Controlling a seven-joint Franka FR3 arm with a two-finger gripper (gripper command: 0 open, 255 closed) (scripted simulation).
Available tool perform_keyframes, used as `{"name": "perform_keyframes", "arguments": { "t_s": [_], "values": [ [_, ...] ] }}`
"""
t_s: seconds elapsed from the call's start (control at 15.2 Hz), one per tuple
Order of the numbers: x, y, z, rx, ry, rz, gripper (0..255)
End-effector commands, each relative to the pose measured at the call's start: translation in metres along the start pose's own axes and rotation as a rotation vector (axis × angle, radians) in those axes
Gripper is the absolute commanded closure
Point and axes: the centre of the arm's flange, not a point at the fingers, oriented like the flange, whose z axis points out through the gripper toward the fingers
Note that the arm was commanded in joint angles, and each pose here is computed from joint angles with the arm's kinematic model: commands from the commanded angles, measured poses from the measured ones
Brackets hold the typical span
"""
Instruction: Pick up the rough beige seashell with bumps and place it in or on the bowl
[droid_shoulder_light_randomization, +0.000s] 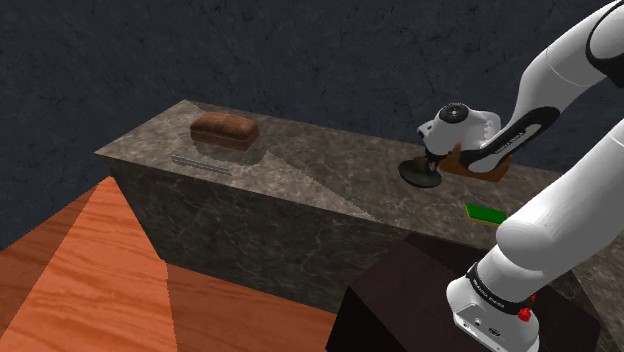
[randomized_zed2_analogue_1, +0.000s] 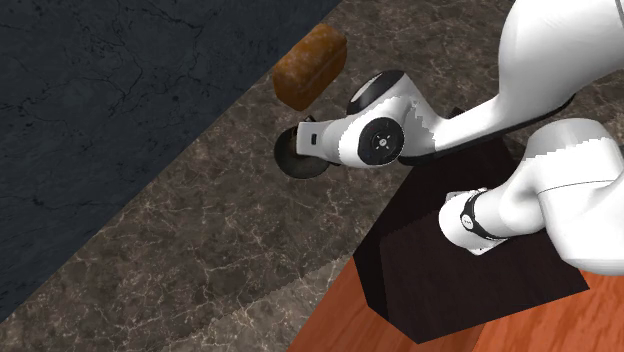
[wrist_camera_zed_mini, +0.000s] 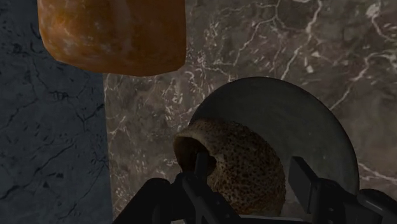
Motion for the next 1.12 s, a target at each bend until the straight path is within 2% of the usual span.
{"name": "perform_keyframes", "arguments": {
  "t_s": [0.0, 0.4, 0.46, 0.79, 1.06],
  "values": [
    [0.001, -0.005, 0.004, 0.0, 0.001, 0.001, 255],
    [0.001, -0.005, 0.004, 0.0, 0.001, 0.001, 255],
    [0.001, -0.005, 0.004, 0.0, 0.001, 0.001, 0],
    [0.001, -0.005, 0.004, 0.0, 0.001, 0.001, 0],
    [0.001, -0.005, -0.046, 0.0, 0.001, 0.001, 0]
  ]
}}
